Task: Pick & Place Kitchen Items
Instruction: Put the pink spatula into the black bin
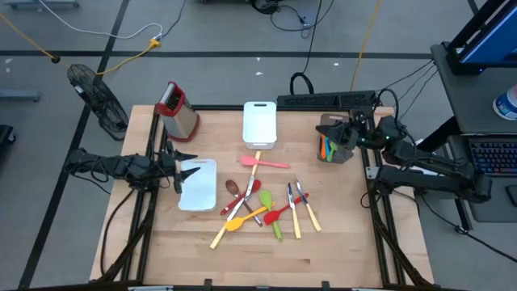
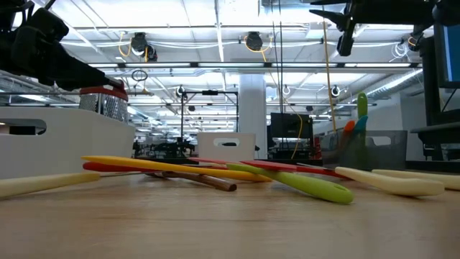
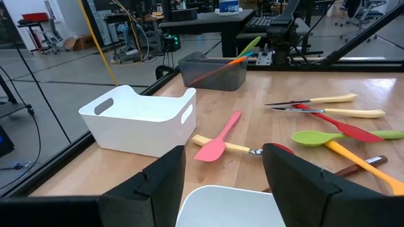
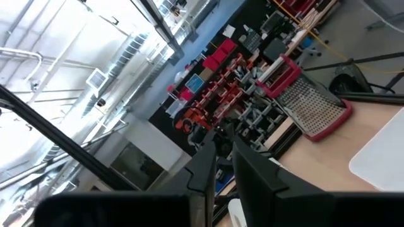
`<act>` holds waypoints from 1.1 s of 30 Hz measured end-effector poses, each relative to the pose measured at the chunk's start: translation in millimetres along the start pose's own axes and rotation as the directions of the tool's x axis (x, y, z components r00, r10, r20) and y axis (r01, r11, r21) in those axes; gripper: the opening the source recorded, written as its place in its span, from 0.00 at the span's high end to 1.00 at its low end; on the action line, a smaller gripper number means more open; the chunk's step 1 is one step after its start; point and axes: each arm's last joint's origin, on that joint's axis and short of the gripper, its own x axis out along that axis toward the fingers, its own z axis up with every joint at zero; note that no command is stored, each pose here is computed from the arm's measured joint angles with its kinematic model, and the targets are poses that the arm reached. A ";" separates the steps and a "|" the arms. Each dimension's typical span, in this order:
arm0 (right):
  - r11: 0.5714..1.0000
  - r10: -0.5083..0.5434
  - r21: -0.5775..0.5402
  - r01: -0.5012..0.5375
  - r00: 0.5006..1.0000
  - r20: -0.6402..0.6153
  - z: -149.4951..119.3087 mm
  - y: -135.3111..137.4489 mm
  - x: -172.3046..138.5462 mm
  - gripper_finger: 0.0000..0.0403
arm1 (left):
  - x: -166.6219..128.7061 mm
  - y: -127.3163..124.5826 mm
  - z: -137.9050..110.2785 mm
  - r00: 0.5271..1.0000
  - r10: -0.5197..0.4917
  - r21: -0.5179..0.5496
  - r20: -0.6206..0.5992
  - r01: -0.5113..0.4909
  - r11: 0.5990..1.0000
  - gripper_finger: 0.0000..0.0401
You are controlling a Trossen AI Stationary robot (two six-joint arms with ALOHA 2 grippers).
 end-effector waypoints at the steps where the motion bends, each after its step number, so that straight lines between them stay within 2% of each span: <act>1: 1.000 -0.001 -0.003 0.001 1.000 -0.001 -0.1 -0.2 0.2 0.88 | 0.0 0.0 0.0 1.000 0.000 0.003 0.000 0.000 1.000 0.46; 8: 0.999 0.002 0.039 -0.002 1.000 0.001 0.1 -0.4 0.9 0.88 | 0.0 0.0 0.1 1.000 0.000 0.000 0.000 0.000 1.000 0.46; 10: 1.000 0.020 -0.014 -0.020 1.000 0.014 1.5 1.4 1.0 0.88 | 0.0 0.0 0.1 1.000 0.000 0.001 0.000 0.000 1.000 0.46; 13: 0.986 0.104 -0.132 -0.097 0.993 0.049 4.4 8.9 2.8 0.88 | 0.0 0.0 0.1 1.000 0.001 0.001 0.000 -0.001 1.000 0.46; 17: 0.933 0.245 -0.279 -0.226 0.969 0.034 0.1 21.2 10.5 0.88 | 0.0 0.0 0.1 1.000 0.001 0.001 0.000 -0.001 1.000 0.46; 22: 0.886 0.271 -0.372 -0.277 0.960 -0.069 -14.7 31.8 31.6 0.88 | 0.0 0.1 0.1 1.000 0.001 -0.001 0.000 -0.001 1.000 0.46; 26: 0.871 0.195 -0.427 -0.242 0.969 -0.150 -25.0 40.8 53.7 0.88 | 0.0 0.1 0.1 1.000 0.001 0.000 0.000 -0.001 1.000 0.46; 29: 0.866 0.052 -0.474 -0.158 0.972 -0.230 -31.6 44.8 69.8 0.88 | 0.0 0.1 -0.1 1.000 0.002 0.001 -0.001 -0.002 1.000 0.46; 33: 0.830 -0.145 -0.555 -0.054 0.940 -0.308 -37.2 51.9 90.4 0.88 | 0.0 0.1 -0.2 1.000 0.002 0.002 -0.003 -0.002 1.000 0.46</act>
